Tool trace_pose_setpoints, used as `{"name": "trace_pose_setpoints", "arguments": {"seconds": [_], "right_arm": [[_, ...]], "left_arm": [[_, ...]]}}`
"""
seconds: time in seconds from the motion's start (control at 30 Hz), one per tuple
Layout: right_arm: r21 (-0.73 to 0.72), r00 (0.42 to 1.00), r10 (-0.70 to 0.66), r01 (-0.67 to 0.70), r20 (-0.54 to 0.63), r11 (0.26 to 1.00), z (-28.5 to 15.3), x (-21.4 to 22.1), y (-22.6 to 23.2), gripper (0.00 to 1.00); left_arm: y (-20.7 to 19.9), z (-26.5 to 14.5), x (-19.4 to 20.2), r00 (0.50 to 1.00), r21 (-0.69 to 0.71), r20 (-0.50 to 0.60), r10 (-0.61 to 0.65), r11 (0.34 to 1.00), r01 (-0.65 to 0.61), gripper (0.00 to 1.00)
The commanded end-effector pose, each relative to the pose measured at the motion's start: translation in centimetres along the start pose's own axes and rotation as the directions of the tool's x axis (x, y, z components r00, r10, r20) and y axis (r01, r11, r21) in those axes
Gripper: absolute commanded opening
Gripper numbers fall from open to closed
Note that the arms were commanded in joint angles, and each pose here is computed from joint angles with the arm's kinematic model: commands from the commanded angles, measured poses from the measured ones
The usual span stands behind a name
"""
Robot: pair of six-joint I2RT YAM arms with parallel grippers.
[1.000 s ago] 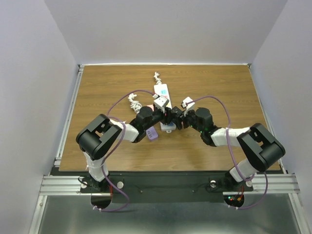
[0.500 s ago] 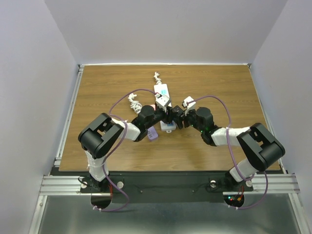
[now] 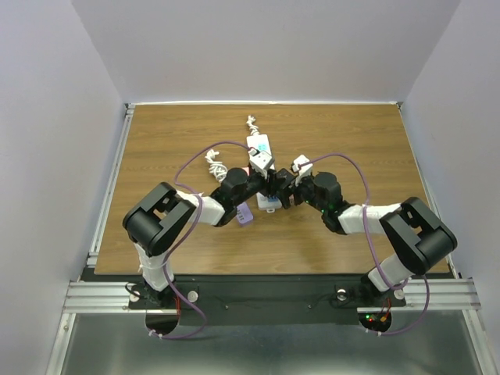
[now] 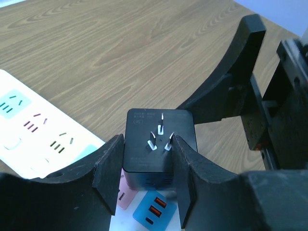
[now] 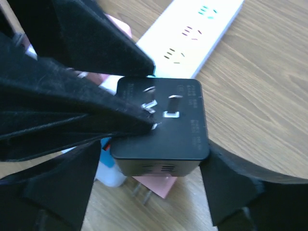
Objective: Insert the plug
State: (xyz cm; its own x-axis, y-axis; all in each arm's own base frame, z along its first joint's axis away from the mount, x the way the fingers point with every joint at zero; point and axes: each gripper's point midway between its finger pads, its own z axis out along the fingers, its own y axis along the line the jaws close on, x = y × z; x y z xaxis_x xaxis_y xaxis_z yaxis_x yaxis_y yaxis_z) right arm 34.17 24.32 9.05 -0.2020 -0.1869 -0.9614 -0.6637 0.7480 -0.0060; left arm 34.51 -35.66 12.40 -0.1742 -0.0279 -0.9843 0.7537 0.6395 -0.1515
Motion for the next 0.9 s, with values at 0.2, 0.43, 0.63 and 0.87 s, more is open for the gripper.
{"name": "trace_pose_setpoints", "arguments": {"seconds": [0.2,0.43,0.63,0.87], "right_arm": [[-0.064,0.988,-0.011,0.021,0.153,0.998,-0.5,-4.8,1.9,1.0],[-0.018,0.986,-0.007,0.01,0.166,1.0,-1.0,-5.3,1.2,1.0],[0.081,0.985,-0.002,-0.012,0.174,0.997,-2.0,-5.3,-0.5,1.0],[0.179,0.961,0.113,-0.161,0.252,0.971,-4.2,-6.2,-3.8,1.0]], "left_arm": [[2.2,-2.8,-6.2,0.986,-0.06,0.166,-0.022,0.998,0.032,0.0],[4.6,-4.0,-6.0,0.986,-0.113,0.161,-0.04,0.992,0.058,0.0],[3.2,-4.1,-6.2,0.986,-0.049,0.166,-0.024,0.998,0.033,0.0],[0.4,-2.7,-7.0,0.985,-0.024,0.163,0.062,0.998,-0.059,0.36]]}}
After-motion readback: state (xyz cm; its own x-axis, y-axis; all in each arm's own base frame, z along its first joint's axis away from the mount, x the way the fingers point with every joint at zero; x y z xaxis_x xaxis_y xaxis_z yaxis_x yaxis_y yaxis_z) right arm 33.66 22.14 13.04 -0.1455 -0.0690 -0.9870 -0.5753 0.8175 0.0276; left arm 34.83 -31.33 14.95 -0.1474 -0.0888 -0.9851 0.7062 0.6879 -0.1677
